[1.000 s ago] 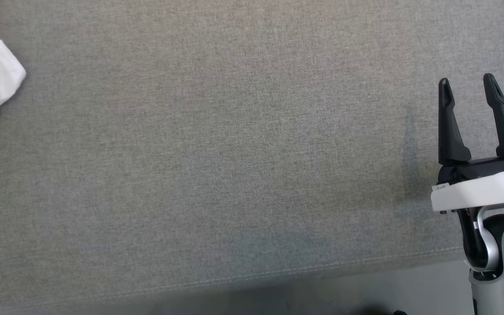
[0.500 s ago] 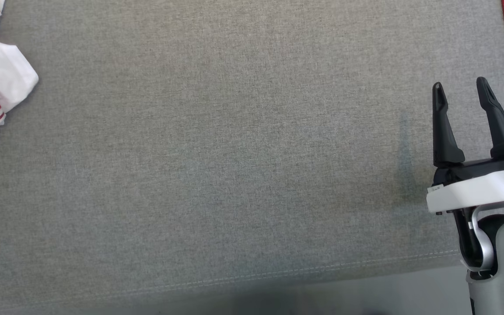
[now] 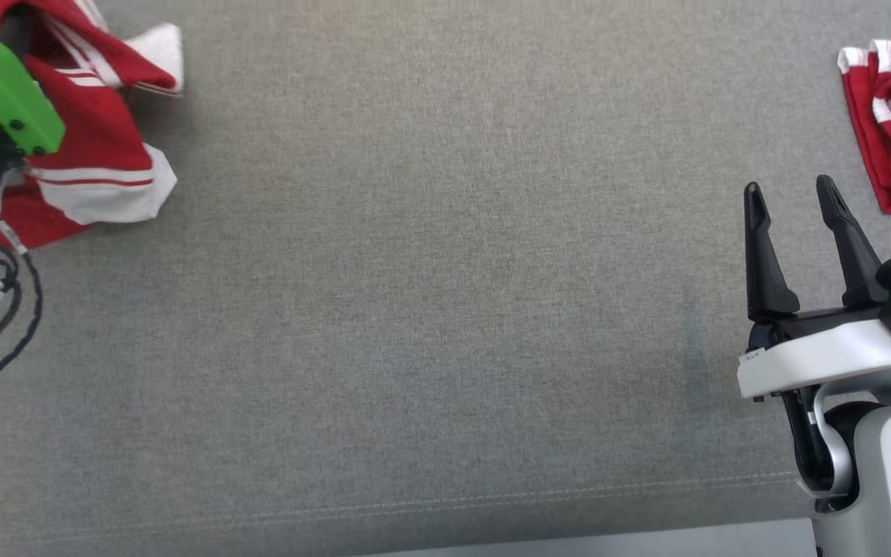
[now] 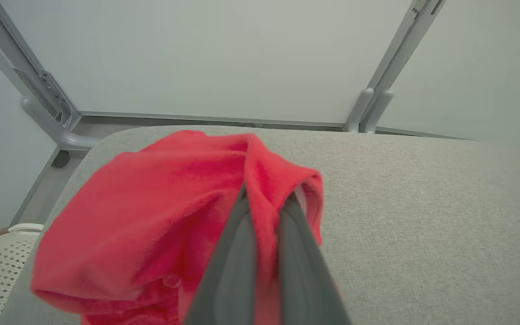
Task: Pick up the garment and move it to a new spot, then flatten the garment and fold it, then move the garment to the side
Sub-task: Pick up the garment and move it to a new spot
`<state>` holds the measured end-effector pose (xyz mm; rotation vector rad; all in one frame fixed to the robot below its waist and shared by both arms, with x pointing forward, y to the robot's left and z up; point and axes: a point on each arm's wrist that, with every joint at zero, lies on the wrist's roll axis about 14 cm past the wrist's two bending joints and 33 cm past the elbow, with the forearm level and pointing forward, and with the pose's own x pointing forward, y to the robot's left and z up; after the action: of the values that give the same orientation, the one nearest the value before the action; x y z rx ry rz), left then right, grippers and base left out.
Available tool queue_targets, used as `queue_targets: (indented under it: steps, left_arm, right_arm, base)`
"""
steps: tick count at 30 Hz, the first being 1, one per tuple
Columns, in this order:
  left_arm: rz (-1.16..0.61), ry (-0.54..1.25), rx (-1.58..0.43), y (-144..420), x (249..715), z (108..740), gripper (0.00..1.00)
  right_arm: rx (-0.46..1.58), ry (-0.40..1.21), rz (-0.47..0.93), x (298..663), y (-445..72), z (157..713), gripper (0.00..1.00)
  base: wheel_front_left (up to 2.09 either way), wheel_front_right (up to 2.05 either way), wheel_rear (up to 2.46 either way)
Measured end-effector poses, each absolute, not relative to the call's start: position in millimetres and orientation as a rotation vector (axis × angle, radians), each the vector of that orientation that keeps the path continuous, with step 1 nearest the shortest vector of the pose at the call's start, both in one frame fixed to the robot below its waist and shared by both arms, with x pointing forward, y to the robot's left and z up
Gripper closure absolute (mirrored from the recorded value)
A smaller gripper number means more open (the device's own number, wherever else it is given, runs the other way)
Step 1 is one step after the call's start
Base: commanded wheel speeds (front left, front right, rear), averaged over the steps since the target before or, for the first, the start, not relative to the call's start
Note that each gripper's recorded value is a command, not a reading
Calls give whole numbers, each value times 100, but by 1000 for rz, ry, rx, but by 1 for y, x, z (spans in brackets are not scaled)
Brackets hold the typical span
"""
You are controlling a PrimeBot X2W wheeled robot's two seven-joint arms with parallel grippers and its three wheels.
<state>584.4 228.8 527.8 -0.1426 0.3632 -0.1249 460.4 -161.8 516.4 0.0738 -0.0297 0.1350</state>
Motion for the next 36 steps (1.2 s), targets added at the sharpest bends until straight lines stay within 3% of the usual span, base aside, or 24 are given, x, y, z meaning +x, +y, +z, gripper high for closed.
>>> queue_targets:
  steps: [10, 20, 36]
  left_arm:
    - [-301, 305, -222, 135, 546, 563, 100]
    - [-506, 301, -383, 18, 516, 554, 100]
    - [-719, 353, -408, -104, 510, 527, 100]
  right_arm:
    - [101, -105, 137, 436, -159, 550, 0]
    - [111, -124, 110, 416, -169, 559, 0]
    - [134, -132, 45, 399, -193, 560, 0]
  base:
    - [0, 0, 0]
    - [0, 0, 0]
    - [0, 0, 0]
